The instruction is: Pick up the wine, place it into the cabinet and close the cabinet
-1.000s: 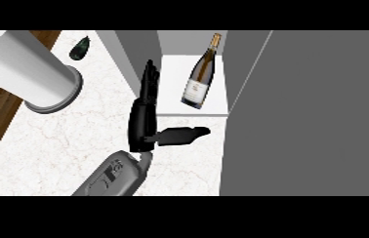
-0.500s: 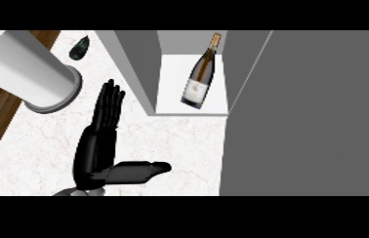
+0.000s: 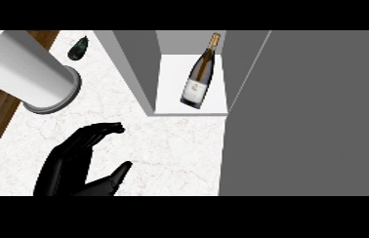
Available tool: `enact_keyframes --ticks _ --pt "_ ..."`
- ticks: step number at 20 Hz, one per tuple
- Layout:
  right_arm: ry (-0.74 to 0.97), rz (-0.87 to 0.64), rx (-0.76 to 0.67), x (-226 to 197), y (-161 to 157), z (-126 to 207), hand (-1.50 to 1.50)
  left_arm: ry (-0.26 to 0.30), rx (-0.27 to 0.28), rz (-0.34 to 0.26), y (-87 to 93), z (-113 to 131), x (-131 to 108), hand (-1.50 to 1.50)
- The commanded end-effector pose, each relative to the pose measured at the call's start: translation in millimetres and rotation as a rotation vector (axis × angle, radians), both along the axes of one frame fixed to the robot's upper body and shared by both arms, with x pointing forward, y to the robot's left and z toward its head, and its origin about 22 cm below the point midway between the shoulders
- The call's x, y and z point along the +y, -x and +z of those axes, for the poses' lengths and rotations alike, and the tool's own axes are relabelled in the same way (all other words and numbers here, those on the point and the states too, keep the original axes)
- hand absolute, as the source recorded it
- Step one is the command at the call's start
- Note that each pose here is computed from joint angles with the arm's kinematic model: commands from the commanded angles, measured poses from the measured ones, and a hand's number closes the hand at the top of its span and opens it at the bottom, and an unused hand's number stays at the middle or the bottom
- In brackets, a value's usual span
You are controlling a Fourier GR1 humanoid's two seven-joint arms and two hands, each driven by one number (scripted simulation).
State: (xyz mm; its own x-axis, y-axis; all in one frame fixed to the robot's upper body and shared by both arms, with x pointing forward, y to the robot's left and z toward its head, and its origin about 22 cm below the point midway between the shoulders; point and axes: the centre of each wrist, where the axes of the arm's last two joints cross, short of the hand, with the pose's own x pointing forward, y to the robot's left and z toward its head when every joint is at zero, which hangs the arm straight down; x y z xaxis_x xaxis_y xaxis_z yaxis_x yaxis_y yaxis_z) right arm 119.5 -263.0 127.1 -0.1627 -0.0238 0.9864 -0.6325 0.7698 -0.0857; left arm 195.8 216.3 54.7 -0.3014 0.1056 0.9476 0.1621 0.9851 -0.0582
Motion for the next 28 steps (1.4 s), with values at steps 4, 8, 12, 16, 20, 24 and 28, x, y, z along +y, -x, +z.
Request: enact_keyframes --ticks 4,8,12,16,20,24,28 --pt "0.063 0.039 -0.096 10.5 17.2 38.4 1.5 0.006 0.0 -0.032 3.0 2.2 42.4 1.5" --pt "0.006 0.06 -0.112 21.4 28.6 37.4 1.5 0.012 -0.008 -0.031 8.0 21.7 57.7 1.5" --pt "-0.051 0.177 -0.015 19.8 -3.9 18.2 1.5 -0.004 0.002 -0.035 34.4 9.6 60.8 1.5" --pt "-0.067 0.242 -0.035 40.8 -2.4 31.4 1.5 -0.009 -0.016 -0.049 22.0 14.6 91.7 1.5" --pt "-0.072 0.34 -0.039 56.3 2.1 40.7 1.5 -0.003 -0.015 -0.048 27.6 6.4 92.3 1.5" --pt "-0.111 0.349 -0.083 87.7 -26.0 43.7 1.5 -0.004 0.001 -0.051 8.8 13.1 102.8 1.5" --pt "-0.103 0.37 -0.068 130.3 -28.8 58.6 1.5 0.015 0.005 -0.048 22.2 -8.5 95.4 1.5"
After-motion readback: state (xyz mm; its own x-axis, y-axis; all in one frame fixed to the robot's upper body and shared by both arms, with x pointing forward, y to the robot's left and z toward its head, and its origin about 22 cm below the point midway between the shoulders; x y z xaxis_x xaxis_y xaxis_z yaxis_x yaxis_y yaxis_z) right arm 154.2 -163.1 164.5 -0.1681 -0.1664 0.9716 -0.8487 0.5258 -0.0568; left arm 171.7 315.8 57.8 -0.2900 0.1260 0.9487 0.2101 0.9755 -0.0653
